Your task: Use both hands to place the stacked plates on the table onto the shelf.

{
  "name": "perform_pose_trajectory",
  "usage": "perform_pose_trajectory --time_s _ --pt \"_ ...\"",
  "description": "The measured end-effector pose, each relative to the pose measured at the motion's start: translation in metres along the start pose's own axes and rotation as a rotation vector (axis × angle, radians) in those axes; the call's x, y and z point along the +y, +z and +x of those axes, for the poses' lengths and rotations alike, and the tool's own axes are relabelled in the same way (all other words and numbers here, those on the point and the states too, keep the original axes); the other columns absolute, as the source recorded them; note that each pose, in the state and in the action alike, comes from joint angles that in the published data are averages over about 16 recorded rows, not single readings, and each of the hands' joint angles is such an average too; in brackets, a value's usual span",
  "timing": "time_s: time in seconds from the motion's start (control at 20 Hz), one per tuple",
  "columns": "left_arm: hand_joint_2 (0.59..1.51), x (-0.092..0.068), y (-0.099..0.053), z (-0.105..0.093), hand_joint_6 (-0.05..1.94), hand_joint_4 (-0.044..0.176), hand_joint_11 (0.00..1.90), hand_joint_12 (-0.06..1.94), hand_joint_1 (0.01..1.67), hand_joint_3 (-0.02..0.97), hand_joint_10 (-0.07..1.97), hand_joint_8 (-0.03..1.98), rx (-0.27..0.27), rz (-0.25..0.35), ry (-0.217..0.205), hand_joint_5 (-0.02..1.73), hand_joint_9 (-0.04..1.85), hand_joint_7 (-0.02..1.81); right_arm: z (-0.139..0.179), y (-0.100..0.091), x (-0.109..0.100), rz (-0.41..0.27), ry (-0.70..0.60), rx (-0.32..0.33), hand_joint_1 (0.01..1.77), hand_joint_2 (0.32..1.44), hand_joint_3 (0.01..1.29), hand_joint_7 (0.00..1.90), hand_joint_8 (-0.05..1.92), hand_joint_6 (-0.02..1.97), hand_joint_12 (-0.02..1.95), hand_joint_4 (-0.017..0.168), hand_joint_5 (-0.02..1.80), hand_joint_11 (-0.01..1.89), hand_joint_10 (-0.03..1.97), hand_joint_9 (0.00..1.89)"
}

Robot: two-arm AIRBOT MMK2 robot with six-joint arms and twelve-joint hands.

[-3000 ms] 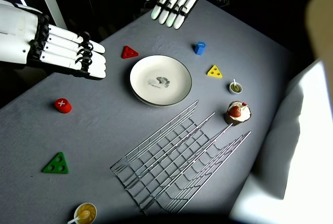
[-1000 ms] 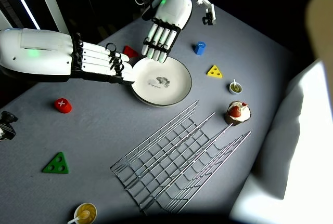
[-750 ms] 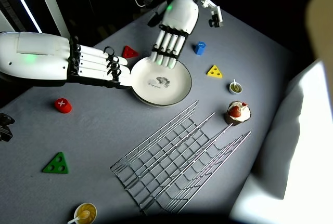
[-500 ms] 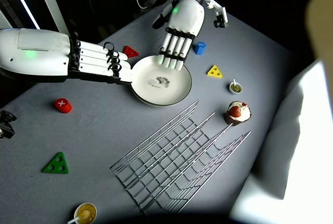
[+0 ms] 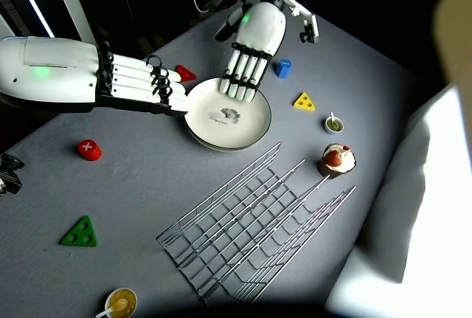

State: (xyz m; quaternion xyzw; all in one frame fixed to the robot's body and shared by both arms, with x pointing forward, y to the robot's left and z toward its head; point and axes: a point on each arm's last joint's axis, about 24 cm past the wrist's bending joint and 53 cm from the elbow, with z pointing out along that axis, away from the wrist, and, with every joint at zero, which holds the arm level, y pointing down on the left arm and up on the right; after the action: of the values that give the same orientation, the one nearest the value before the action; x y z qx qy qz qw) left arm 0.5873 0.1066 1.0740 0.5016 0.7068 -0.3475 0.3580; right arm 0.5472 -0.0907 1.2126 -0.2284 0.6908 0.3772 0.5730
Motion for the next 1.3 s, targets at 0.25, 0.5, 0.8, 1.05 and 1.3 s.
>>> perform_pose_trajectory --time_s 0.25,0.5,0.8,1.05,1.3 --pt "0.888 -0.002 0.006 0.008 -0.02 -0.007 0.09 0.02 0.07 -0.001 0.0 -0.01 0.017 0.004 -0.009 0.03 0.08 0.08 -0.001 0.0 0.002 -0.006 -0.005 -0.005 0.03 0.95 0.02 0.15 0.0 0.01 0.02 0.003 0.11 0.17 0.0 0.16" --pt "0.887 -0.003 0.014 0.011 -0.02 -0.008 0.09 0.02 0.07 -0.001 0.0 -0.01 0.017 0.009 -0.021 0.02 0.08 0.06 -0.001 0.001 0.002 -0.011 -0.011 -0.004 0.03 0.95 0.02 0.15 0.0 0.01 0.02 0.003 0.11 0.17 0.0 0.16" --pt "0.887 -0.005 0.032 0.002 -0.03 -0.009 0.09 0.02 0.07 0.0 -0.01 -0.01 -0.01 0.025 -0.027 0.02 0.07 0.05 0.01 0.008 0.002 -0.019 -0.056 0.024 0.03 0.95 0.02 0.17 0.0 0.01 0.02 0.003 0.11 0.17 0.0 0.18" --pt "0.887 -0.005 0.049 -0.011 -0.03 -0.01 0.09 0.02 0.08 -0.001 -0.01 -0.02 -0.039 0.04 -0.02 0.02 0.07 0.04 0.022 0.019 0.003 -0.033 -0.116 0.049 0.07 0.93 0.02 0.19 0.0 0.01 0.02 0.003 0.13 0.19 0.0 0.19" --pt "0.886 -0.004 0.063 -0.023 -0.03 -0.01 0.1 0.02 0.08 -0.001 -0.01 -0.02 -0.063 0.05 -0.008 0.02 0.07 0.04 0.032 0.032 0.002 -0.042 -0.178 0.068 0.23 0.88 0.02 0.19 0.0 0.01 0.02 0.003 0.13 0.22 -0.01 0.2"
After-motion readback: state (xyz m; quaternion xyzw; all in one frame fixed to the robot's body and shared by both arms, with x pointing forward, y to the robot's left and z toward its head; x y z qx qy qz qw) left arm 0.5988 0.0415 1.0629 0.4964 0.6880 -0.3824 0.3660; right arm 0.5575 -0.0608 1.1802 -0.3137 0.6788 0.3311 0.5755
